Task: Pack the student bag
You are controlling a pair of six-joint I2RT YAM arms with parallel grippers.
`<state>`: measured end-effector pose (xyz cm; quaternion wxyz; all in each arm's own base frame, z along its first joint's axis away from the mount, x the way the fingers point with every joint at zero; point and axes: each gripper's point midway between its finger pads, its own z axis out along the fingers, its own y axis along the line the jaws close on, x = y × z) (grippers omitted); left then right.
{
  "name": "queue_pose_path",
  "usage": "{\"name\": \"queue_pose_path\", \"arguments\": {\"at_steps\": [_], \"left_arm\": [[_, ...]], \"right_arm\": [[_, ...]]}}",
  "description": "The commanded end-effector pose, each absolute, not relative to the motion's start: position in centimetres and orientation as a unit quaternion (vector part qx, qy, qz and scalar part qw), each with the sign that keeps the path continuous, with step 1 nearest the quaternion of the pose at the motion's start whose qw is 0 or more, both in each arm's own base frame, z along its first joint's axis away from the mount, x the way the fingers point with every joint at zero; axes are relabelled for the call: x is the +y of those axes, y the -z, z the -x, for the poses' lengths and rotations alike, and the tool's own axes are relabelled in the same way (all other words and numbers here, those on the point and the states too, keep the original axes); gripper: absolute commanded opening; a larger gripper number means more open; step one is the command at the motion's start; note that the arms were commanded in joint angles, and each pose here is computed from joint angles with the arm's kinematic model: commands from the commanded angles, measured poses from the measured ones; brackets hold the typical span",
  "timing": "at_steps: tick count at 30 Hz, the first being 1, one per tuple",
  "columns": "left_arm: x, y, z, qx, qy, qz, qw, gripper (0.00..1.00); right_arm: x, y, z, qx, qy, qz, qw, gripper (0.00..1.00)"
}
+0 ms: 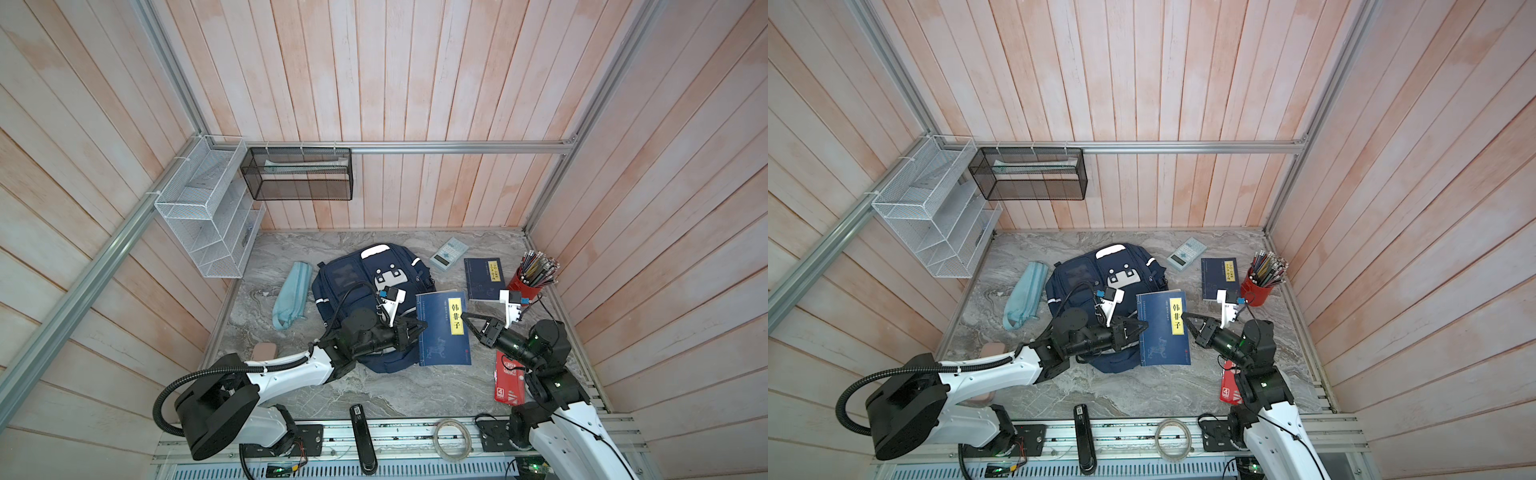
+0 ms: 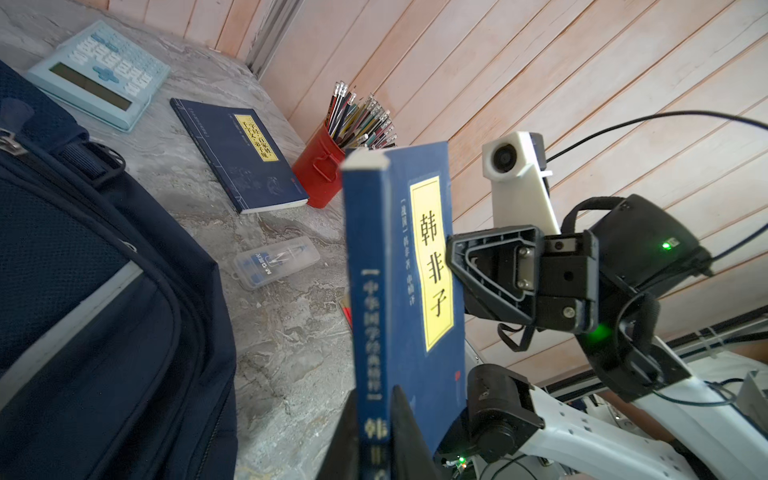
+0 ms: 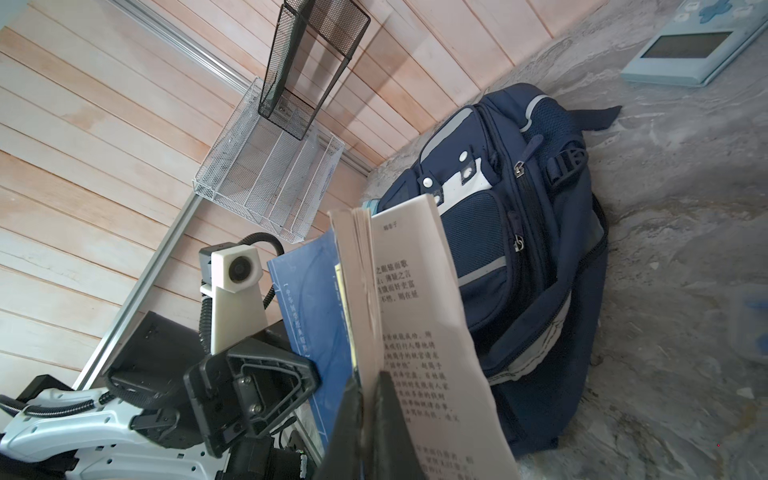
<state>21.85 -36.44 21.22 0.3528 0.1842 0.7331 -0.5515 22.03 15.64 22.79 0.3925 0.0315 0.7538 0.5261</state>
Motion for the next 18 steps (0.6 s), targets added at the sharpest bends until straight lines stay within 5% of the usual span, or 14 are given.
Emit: {"name": "queue_pose_path", "arguments": {"at_steps": [1, 4, 8, 9, 11, 12, 14, 18], "left_arm": [[-37.8, -23.1, -21.0, 0.706, 0.579, -0.215, 0.346, 0.34], [-38.4, -22.1, -21.5, 0.719, 0.570, -0.211, 0.336, 0.35], [-38.1, -22.2, -21.8, 0.721, 0.571, -0.203, 0.337, 0.10], [-37.8, -22.6, -21.8, 0.717, 0.574, -0.206, 0.337, 0.07], [-37.2, -23.6, -21.6, 0.708, 0.586, -0.214, 0.330, 0.00], [-36.8, -24.5, -21.3, 0.697, 0.599, -0.224, 0.326, 0.00], [-36.1, -25.8, -20.6, 0.678, 0.618, -0.242, 0.316, 0.00], [-35.8, -26.7, -19.4, 0.667, 0.629, -0.275, 0.291, 0.00]], "right_arm": [[16.7, -22.7, -21.1, 0.747, -0.543, 0.010, 0.385, 0.00], [16.9, -22.9, -21.0, 0.739, -0.551, 0.012, 0.386, 0.00], [17.0, -21.9, -20.8, 0.750, -0.540, 0.012, 0.383, 0.00], [16.9, -21.5, -20.8, 0.755, -0.532, 0.017, 0.383, 0.08], [17.1, -20.3, -20.8, 0.764, -0.519, 0.037, 0.381, 0.68], [17.2, -19.3, -21.0, 0.769, -0.512, 0.047, 0.379, 0.86], [18.0, -18.6, -21.0, 0.768, -0.531, 0.058, 0.354, 0.98], [20.1, -20.5, -20.6, 0.741, -0.538, 0.127, 0.381, 0.98]]}}
